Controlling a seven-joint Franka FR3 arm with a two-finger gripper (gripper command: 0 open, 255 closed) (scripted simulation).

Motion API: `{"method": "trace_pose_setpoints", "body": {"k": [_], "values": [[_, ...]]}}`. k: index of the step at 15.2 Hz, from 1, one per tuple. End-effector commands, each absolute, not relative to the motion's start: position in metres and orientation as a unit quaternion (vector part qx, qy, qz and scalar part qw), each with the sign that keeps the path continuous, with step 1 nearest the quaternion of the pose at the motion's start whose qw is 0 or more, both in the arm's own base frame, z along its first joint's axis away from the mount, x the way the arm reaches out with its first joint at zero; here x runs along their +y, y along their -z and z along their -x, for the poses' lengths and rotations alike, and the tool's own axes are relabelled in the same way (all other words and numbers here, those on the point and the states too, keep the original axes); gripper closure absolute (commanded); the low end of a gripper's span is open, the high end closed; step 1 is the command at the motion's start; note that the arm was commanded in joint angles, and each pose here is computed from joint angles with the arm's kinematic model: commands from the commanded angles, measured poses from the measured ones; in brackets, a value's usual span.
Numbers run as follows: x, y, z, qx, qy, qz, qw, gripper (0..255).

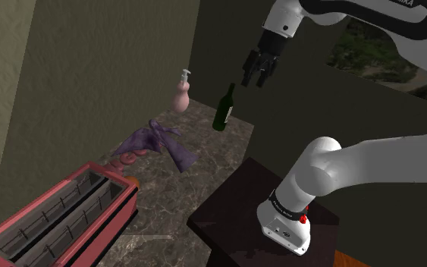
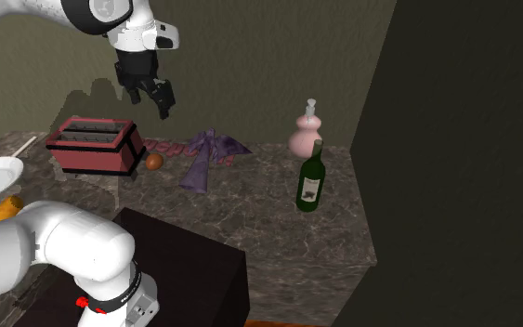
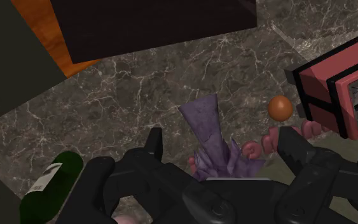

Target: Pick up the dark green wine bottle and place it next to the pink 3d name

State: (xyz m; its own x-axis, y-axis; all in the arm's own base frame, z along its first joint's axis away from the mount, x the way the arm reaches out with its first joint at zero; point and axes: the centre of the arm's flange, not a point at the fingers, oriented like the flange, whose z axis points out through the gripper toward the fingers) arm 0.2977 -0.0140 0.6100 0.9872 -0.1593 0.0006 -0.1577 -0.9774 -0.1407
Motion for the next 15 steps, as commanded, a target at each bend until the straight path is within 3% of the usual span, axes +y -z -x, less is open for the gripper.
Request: {"method": "trace_pose_setpoints", "body": {"k": [1,15], "values": [[-0.014,-0.610,-0.298,0.080,0.006,0.994,0.070,0],[-0.149,-0.544,-0.396,0.104,0.010,0.993,0.053,0]]}}
